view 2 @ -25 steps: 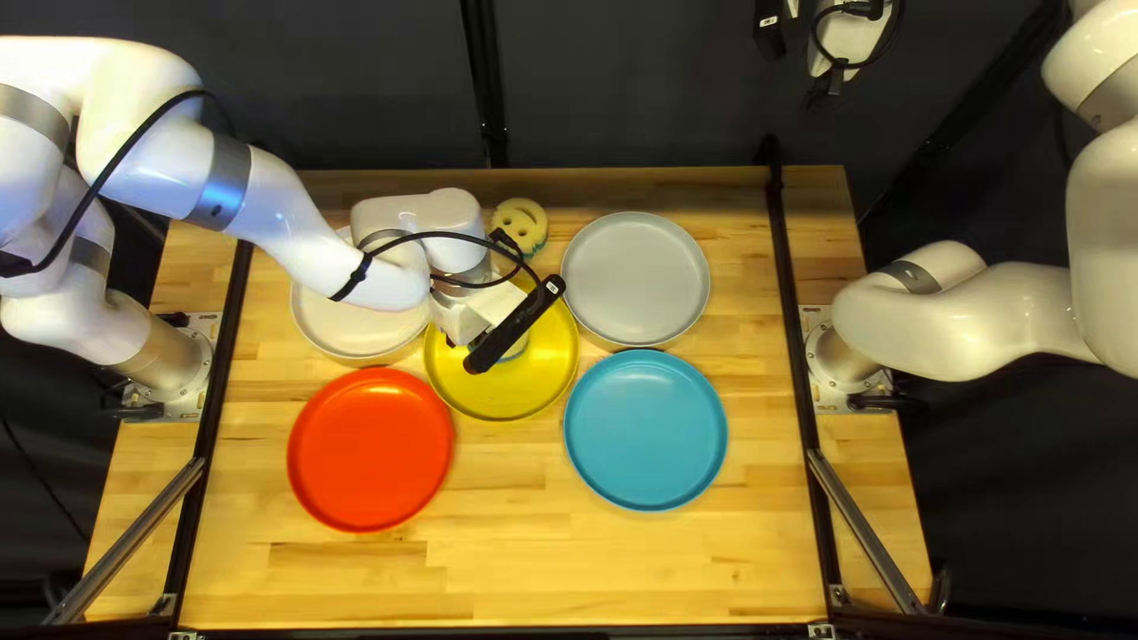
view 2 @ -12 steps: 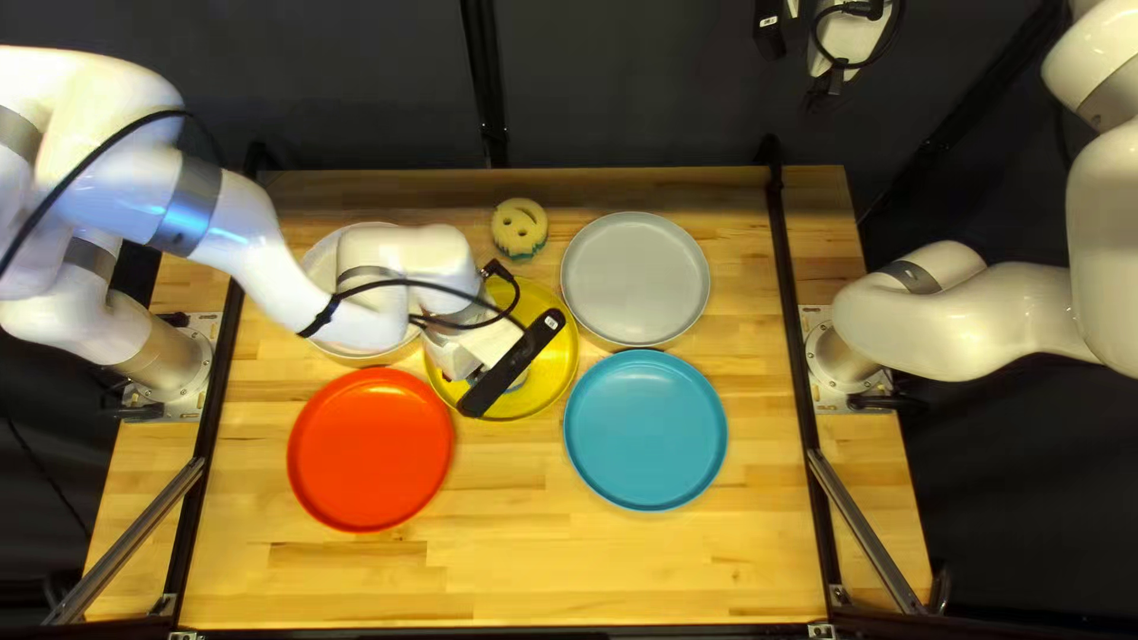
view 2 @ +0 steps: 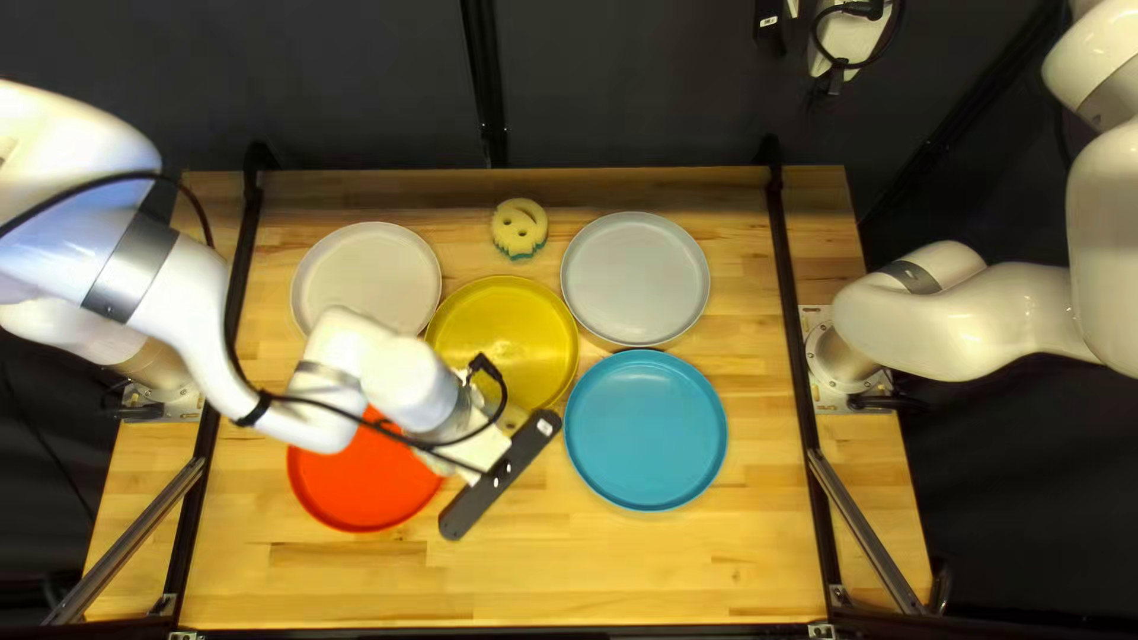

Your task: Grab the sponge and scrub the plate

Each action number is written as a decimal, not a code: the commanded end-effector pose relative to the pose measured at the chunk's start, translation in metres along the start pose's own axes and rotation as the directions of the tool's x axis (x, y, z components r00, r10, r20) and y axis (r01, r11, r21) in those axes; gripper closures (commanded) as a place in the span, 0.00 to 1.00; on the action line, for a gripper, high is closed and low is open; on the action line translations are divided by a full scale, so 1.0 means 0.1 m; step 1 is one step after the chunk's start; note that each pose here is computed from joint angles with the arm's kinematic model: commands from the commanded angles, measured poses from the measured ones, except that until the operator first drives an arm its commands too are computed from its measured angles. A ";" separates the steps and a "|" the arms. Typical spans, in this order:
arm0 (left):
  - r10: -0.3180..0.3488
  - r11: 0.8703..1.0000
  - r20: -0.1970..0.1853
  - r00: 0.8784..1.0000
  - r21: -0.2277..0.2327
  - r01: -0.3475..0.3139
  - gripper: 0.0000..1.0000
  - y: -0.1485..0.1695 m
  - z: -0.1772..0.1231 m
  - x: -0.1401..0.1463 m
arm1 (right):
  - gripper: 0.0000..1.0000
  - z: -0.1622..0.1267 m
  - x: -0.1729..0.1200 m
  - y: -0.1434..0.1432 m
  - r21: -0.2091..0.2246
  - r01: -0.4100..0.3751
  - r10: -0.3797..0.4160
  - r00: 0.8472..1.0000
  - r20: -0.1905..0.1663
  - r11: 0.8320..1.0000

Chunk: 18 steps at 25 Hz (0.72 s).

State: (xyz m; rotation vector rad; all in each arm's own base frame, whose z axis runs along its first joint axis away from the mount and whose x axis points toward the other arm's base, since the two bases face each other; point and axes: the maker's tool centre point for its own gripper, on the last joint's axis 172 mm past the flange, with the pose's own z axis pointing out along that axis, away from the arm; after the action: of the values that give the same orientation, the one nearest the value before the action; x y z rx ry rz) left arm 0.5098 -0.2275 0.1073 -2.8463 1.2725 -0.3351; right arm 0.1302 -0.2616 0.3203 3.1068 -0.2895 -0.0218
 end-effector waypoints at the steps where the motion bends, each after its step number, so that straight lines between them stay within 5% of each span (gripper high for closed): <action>1: 0.025 1.000 -0.048 0.999 0.011 -0.025 1.00 0.23 0.15 0.24 | 0.00 0.00 0.00 0.00 0.000 0.000 0.000 1.000 0.000 1.000; 3: 0.032 0.999 -0.068 0.997 0.010 -0.031 1.00 0.31 0.25 0.30 | 0.00 0.00 0.00 0.00 0.000 0.000 0.000 1.000 0.000 1.000; 4: 0.033 0.999 -0.074 0.997 0.008 -0.032 0.92 0.33 0.28 0.30 | 0.00 0.00 0.00 0.00 0.000 0.000 0.000 1.000 0.000 1.000; 5: 0.034 0.999 -0.080 0.996 0.006 -0.034 0.04 0.34 0.30 0.30 | 0.00 0.00 0.00 0.00 0.000 0.000 0.000 1.000 0.000 1.000; 12: 0.020 1.000 -0.097 0.995 0.012 -0.019 0.00 0.29 0.26 0.16 | 0.00 0.00 0.00 0.00 0.000 0.000 0.000 1.000 0.000 1.000; 18: -0.020 1.000 -0.074 0.997 0.015 0.021 0.00 0.07 0.02 -0.21 | 0.00 0.00 0.00 0.00 0.000 0.000 0.000 1.000 0.000 1.000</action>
State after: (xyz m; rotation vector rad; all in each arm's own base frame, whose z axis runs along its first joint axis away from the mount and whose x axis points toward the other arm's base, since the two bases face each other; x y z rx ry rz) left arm 0.4975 -0.2349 0.0938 -2.8503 1.2718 -0.4734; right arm 0.1302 -0.2616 0.3203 3.1068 -0.2895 -0.0218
